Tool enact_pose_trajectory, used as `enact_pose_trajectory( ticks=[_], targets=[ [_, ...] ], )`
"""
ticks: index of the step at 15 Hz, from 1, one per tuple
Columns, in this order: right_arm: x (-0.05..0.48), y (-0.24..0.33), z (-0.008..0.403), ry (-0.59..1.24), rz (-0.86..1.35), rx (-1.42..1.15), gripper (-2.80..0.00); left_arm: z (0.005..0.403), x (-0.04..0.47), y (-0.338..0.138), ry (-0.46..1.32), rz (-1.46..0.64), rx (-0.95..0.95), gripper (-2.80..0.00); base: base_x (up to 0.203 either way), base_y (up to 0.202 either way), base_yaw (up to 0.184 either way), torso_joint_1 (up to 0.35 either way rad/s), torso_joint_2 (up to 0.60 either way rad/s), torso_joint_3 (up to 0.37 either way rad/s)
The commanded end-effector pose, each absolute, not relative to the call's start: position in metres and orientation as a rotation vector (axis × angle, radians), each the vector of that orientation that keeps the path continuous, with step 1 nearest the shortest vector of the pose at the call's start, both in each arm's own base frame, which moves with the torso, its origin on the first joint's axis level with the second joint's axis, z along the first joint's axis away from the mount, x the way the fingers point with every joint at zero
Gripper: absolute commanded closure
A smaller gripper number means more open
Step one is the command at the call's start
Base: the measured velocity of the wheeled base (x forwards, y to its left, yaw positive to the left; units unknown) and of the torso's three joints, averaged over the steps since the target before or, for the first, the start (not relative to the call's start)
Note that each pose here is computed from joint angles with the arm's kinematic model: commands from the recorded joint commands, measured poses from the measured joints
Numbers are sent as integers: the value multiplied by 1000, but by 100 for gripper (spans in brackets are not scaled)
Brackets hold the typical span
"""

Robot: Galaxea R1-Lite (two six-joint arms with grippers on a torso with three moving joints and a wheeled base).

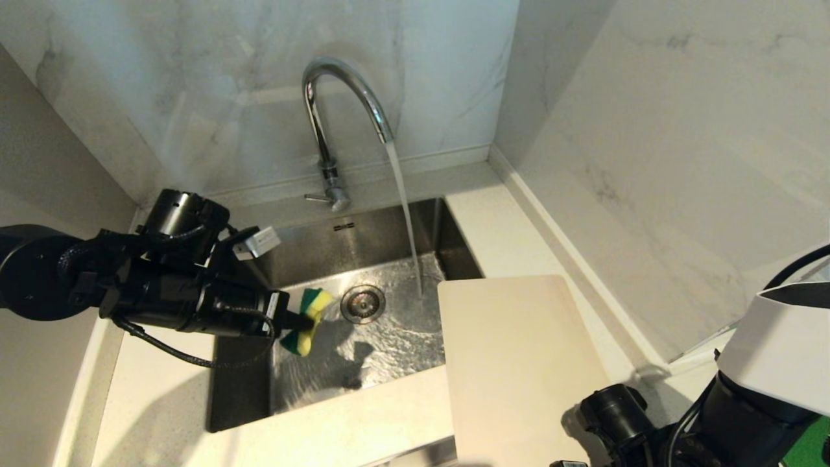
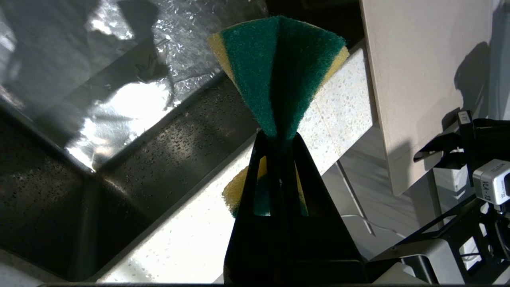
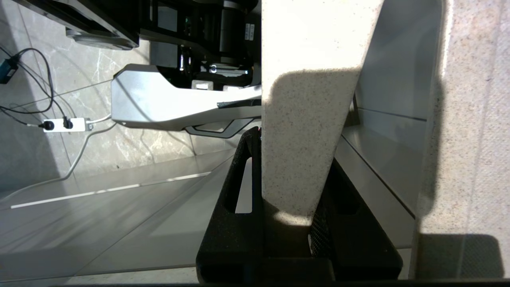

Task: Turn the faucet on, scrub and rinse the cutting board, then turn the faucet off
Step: Put down the cutting board

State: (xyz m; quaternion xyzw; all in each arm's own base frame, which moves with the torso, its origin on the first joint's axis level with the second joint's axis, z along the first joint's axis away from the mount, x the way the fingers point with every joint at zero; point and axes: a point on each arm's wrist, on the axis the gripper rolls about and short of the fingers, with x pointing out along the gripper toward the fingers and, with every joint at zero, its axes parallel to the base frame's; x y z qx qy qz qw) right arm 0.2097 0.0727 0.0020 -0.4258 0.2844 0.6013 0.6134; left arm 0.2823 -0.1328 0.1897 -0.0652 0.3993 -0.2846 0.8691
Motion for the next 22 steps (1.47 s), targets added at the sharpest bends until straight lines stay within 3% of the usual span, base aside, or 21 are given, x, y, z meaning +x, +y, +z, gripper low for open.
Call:
enact_pose_trajectory(
  ticks=[1,10,11,22],
  targets=[
    [212,69,-3,672,1387,-971,0,185,286,-136,850,-597,-136,0,0,0,0,0,0,0],
    [217,70,-4,649,1371,-978,0,179,293,-141,865,-599,-136,0,0,0,0,0,0,0],
    [218,70,-3,643,1368,-981,-280,180,293,-141,863,-599,-136,0,0,0,0,0,0,0],
    [201,72,40,450,1322,-1051,-280,199,282,-148,812,-611,-153,0,0,0,0,0,0,0]
  ],
)
